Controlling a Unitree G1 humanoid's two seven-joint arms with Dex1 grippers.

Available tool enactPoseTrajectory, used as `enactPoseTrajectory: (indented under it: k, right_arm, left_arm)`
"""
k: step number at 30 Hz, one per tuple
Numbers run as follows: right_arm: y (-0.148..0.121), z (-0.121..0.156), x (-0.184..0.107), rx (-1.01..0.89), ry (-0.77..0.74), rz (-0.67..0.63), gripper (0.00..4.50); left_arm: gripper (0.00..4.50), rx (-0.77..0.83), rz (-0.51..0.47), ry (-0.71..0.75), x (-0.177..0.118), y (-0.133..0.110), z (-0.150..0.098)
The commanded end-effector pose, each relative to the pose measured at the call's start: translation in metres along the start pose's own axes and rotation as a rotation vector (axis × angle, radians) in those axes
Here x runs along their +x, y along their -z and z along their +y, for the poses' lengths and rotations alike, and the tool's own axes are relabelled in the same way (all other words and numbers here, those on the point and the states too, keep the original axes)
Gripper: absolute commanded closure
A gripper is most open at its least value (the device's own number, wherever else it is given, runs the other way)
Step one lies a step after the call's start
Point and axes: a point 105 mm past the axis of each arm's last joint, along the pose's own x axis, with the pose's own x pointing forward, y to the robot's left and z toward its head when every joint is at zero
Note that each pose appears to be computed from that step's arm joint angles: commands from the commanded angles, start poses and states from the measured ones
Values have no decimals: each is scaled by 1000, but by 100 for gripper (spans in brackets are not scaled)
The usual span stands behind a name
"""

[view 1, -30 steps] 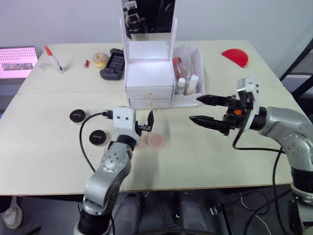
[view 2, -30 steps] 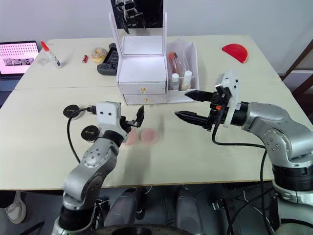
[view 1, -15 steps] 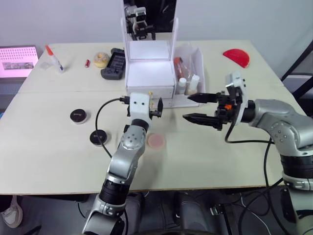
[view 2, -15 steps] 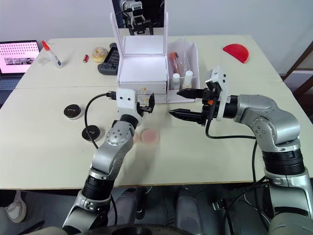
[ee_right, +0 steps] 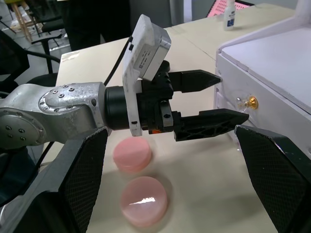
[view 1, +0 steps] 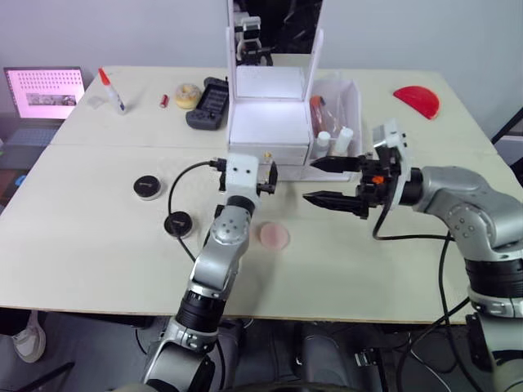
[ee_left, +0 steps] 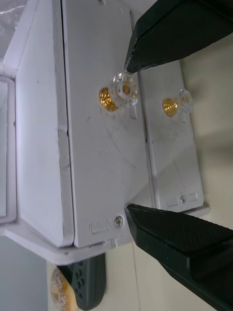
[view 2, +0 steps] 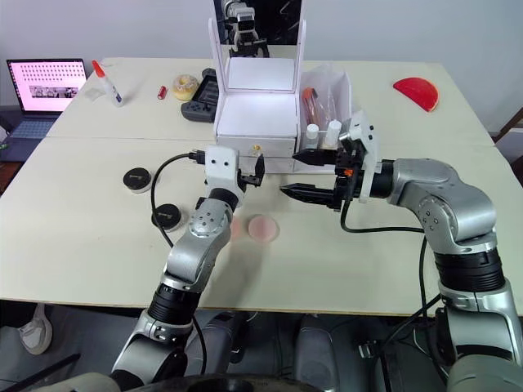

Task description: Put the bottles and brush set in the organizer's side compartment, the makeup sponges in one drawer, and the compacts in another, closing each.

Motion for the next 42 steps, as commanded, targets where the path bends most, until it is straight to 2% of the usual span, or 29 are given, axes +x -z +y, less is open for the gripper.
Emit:
enactPoseTrajectory:
  k: [1,7,29,32,39,42]
  right_arm:
    - [-12,4,-7,-38,-4,-26,8]
    - [-13,4,-8,-34,1,-28,8]
    - [-14,8,-6,-26,5,-41,8]
    - [-15,8,-7,-26,8,-46,0]
    - [-16,7,-10,-28,16,-47,0]
    - [-17,7,-10,-29,15,-51,0]
  left_arm:
    - [0,20,-73,33,2,-18,-15]
    - [0,55,-67,32,6,-17,-29]
    - [0,52,-113,69,7,-27,-36]
    - [87,46,-109,78,7,-27,-37]
    - [448,45,-111,91,7,-27,-40]
    - [448,46,-108,92,7,-27,-40]
